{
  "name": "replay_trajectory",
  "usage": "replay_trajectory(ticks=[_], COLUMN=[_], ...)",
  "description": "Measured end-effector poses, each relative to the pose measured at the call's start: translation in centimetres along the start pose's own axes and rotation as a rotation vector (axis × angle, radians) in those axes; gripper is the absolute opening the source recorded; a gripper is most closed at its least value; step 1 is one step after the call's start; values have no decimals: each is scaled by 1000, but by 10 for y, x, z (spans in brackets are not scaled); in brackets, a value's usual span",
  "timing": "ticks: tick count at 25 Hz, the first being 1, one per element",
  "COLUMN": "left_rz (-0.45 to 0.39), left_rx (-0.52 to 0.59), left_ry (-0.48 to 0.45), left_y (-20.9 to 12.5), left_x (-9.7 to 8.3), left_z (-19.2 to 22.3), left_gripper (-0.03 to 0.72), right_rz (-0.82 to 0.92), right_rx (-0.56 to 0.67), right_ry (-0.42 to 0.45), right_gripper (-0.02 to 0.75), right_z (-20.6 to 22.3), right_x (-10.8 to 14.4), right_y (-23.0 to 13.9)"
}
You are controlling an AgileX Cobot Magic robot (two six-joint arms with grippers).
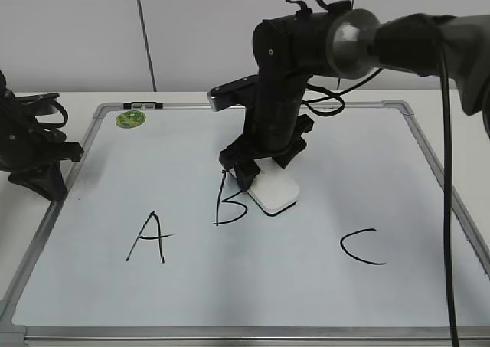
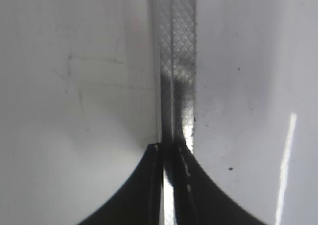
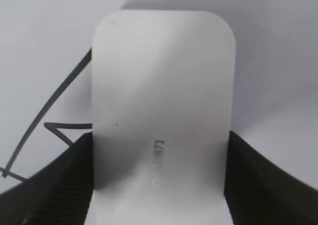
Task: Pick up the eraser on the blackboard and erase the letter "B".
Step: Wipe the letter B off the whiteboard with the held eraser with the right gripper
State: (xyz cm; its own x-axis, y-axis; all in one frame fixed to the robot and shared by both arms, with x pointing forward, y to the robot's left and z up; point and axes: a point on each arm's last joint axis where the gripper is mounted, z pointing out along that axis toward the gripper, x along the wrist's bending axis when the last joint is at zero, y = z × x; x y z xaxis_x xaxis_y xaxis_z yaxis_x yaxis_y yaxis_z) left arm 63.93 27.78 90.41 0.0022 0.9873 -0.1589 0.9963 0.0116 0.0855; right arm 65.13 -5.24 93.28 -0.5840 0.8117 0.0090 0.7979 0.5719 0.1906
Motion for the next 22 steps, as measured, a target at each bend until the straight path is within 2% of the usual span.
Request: replay_trajectory(ticks=[8, 14, 17, 22], left_rz=[0, 0, 0, 0], left_rx=[-4, -4, -4, -4], left_ry=[0, 0, 0, 0], left_y=[0, 0, 0, 0], left_x=[0, 0, 0, 0], left_z=[0, 0, 0, 0], left_gripper=[11, 11, 11, 11], right_rz=[-127, -199, -212, -211], right_rx=[10, 14, 12, 15], right_ry=[-32, -18, -1, 9], right_gripper=[552, 552, 552, 552], right_z=[6, 6, 5, 3], right_x=[49, 86, 97, 100], right_y=[4, 2, 4, 7])
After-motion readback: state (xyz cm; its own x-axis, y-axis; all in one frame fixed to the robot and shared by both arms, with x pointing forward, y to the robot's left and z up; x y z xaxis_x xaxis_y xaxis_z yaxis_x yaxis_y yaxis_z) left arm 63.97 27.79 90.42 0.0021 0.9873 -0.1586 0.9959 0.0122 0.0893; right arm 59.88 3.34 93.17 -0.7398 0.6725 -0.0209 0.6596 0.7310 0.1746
